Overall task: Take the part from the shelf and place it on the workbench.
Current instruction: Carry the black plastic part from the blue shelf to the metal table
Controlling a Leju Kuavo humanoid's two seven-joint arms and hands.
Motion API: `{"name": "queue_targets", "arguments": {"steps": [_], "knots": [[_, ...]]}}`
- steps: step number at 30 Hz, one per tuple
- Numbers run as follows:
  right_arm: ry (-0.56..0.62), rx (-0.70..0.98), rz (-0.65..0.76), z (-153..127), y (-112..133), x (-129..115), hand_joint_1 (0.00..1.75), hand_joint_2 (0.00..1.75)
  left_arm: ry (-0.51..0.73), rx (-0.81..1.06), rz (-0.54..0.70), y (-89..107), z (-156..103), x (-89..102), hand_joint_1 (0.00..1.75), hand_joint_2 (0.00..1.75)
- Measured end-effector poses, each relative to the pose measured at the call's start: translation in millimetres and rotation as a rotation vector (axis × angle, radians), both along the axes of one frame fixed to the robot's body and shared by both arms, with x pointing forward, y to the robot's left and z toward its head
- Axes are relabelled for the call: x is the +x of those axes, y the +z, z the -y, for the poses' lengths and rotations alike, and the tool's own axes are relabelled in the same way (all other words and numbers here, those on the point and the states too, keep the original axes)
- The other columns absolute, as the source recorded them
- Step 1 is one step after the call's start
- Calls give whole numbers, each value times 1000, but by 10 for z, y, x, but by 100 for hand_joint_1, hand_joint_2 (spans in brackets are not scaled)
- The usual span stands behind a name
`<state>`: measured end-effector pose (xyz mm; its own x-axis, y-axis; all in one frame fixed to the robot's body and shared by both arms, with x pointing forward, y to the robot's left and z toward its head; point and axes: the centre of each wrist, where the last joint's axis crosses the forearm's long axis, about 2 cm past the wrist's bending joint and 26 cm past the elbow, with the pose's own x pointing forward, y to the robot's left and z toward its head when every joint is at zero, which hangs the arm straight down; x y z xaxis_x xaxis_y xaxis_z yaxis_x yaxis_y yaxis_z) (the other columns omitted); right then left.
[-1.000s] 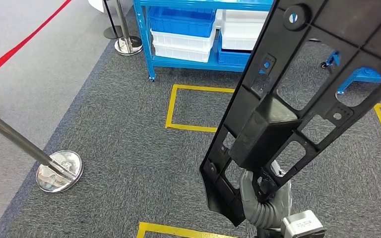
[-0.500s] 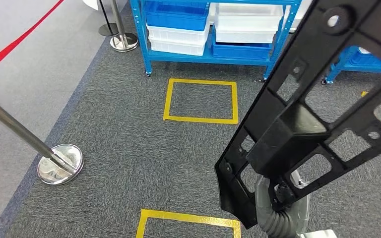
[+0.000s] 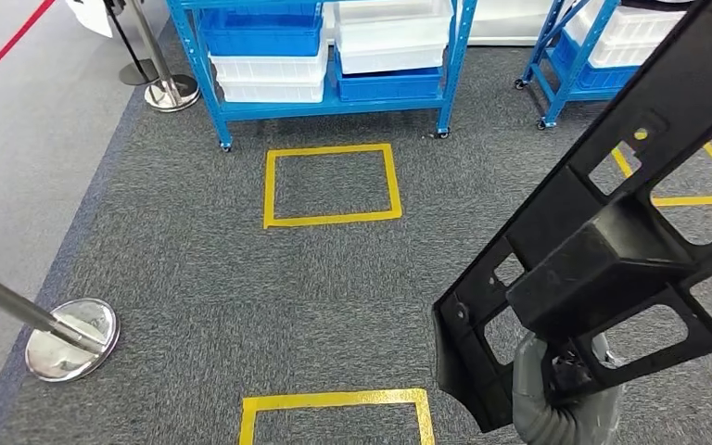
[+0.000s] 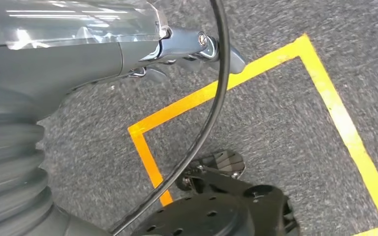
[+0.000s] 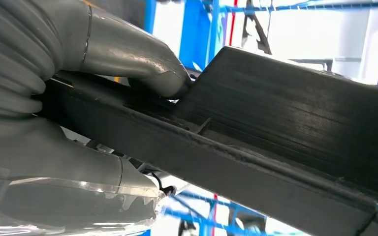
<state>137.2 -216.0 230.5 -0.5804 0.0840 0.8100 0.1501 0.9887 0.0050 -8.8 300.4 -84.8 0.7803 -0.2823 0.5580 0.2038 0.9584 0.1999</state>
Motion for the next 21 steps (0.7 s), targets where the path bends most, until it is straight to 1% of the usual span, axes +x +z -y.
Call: {"name": "queue_targets", "arguments": {"steps": [9,14,21], "knots": [[-88,8,58,185,63,-135,175,175,-9,-3,5,-1,15,-17,0,175],[-146,24,119,301,135,-246,175,175,-8,-6,5,-1,17,-21,0,175],[-179,20,131,352,193,-310,175,175,-7,-3,4,-1,8,-19,0,175]]}}
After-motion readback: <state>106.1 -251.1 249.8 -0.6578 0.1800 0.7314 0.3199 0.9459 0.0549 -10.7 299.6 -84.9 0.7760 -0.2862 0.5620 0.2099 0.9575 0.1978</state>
